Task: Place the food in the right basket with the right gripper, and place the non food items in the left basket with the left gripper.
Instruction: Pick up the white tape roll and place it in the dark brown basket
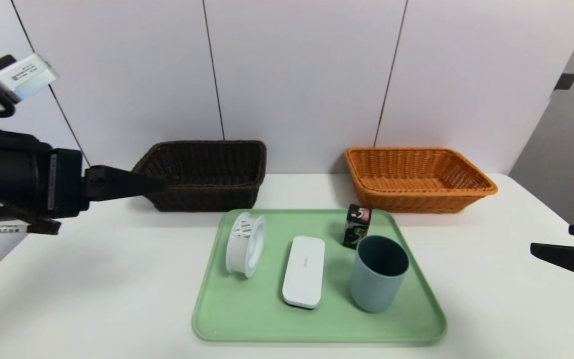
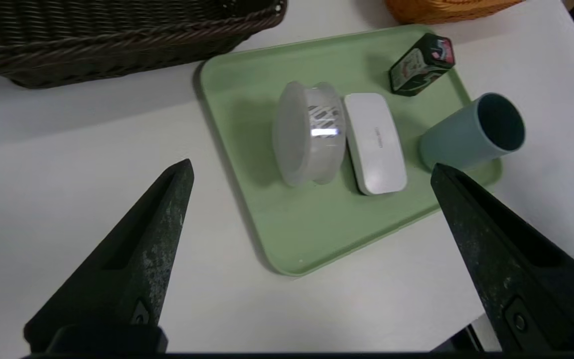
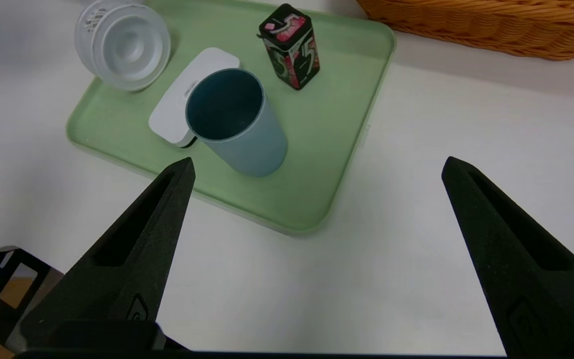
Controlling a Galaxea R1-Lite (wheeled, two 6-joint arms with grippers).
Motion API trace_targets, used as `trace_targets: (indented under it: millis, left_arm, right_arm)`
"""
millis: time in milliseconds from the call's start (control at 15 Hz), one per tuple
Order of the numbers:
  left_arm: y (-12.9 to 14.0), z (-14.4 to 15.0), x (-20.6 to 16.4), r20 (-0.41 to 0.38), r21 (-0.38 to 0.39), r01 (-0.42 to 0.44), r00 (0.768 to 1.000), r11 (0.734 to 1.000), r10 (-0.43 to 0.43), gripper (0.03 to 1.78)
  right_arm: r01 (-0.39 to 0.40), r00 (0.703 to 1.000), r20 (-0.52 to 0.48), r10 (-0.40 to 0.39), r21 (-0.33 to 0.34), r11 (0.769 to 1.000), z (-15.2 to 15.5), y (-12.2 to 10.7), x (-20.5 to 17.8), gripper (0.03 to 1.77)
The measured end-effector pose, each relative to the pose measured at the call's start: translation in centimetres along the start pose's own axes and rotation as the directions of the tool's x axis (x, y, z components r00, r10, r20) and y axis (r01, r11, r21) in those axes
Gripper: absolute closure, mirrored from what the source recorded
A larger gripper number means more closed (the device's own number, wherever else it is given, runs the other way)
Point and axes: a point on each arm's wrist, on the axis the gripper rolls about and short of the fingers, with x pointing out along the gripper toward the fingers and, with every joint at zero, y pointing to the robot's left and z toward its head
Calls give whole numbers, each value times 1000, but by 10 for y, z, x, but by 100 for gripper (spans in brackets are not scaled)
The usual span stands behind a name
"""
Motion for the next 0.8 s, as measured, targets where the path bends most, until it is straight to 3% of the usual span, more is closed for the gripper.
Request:
trace_targets:
  millis: [267,467,667,800]
  left_arm:
    - [-17,8,32,-71,-34,67,995,997,-69,12]
    - [-27,8,54,-120,-33,68,990,997,-71,12]
    - [-37,4,81,-171,2,-29,985,1000,29,12]
    - [-45,6,92,-220,-17,-90,972,996,84,12]
  right_arm:
    - [-26,999,-41,26,2,1000,11,1,16,9]
    - [-35,997,-70,36,7,999,12,1,25,9]
    - [-29,995,-91,31,19,999,13,-1,33,9]
    - [-22,994,-102,27,48,999,13,-2,38,9]
